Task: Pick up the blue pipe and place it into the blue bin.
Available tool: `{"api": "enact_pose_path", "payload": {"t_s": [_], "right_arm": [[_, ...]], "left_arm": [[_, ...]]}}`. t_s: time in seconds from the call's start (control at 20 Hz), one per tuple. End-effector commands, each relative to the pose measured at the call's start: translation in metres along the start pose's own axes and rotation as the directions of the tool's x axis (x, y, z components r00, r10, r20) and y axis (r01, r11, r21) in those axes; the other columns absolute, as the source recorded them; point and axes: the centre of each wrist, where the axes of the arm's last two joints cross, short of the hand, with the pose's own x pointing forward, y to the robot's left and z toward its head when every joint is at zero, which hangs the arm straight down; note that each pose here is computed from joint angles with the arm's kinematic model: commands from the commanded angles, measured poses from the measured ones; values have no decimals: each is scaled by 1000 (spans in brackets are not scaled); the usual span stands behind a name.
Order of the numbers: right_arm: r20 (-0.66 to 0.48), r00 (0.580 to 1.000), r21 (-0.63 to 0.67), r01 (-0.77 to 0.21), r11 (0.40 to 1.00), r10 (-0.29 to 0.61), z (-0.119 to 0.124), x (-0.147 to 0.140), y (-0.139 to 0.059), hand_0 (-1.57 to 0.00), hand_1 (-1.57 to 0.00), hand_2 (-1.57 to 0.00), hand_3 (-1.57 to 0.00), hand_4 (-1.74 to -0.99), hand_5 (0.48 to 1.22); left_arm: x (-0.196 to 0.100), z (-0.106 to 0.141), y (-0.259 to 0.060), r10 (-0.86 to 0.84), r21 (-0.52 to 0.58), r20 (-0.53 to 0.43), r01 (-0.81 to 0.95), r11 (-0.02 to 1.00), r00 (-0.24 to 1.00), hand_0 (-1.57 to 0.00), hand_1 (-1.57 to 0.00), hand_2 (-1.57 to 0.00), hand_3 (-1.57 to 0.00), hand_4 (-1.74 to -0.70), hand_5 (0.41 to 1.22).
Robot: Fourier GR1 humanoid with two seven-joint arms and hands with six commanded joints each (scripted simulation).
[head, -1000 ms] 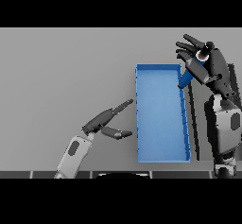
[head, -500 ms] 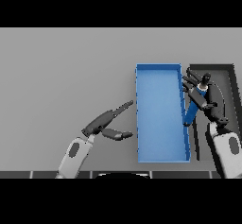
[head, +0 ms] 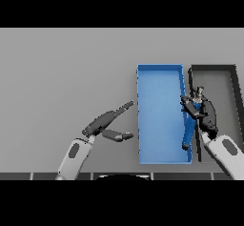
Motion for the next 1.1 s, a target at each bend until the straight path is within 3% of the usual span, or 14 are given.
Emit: {"api": "enact_pose_path", "payload": {"t_s": [0.0, 0.1, 0.15, 0.3, 0.4, 0.65, 0.8, 1.05], "right_arm": [[-12, 1000, 1, -11, 1000, 11, -1, -1, 0, -937, -855, -856, -504, -1503, 1221], [-60, 996, 26, -67, 997, 68, -4, -4, -1, -599, -547, -548, -322, -1337, 1221], [-64, 990, 51, -121, 991, 124, -5, -2, 2, -479, -437, -438, -258, -1275, 1186], [-78, 952, 119, -285, 951, 295, -5, 0, 4, -245, -223, -224, -131, -1142, 1030], [-122, 941, 132, -299, 945, 315, -6, -6, 4, -156, -143, -143, -84, -1083, 934], [-175, 889, 176, -395, 902, 423, -6, -12, 8, -51, -46, -46, -27, -1051, 787], [-180, 883, 165, -406, 899, 433, -11, -15, 11, -25, -23, -23, -13, -1036, 713], [-182, 878, 177, -414, 893, 443, -13, -13, 11, -8, -7, -7, -4, -1022, 665]], "left_arm": [[0, 0, -1, 1, -2, 2, -1, 1000, 1000, 1, 1, 1, 1, -878, 422], [-1, 1, -3, -2, -5, 2, 2, 1000, 1000, 1, 1, 1, 1, -878, 427], [0, 3, -3, 1, -4, 12, -1, 1000, 1000, 1, 1, 1, 1, -878, 428], [3, 3, 0, 6, -6, 3, -6, 1000, 1000, 1, 1, 1, 1, -884, 429], [2, 3, -4, 8, -5, 1, -8, 1000, 1000, 1, 1, 1, 1, -886, 428], [4, 2, -4, 9, 3, 2, -9, 1000, 1000, 1, 1, 1, 1, -885, 428], [4, 4, -1, 11, 10, 5, -11, 1000, 1000, 1, 1, 1, 1, -887, 429], [4, 1, -5, 2, 2, -15, -1, 1000, 1000, 1, 1, 1, 1, -886, 431]]}}
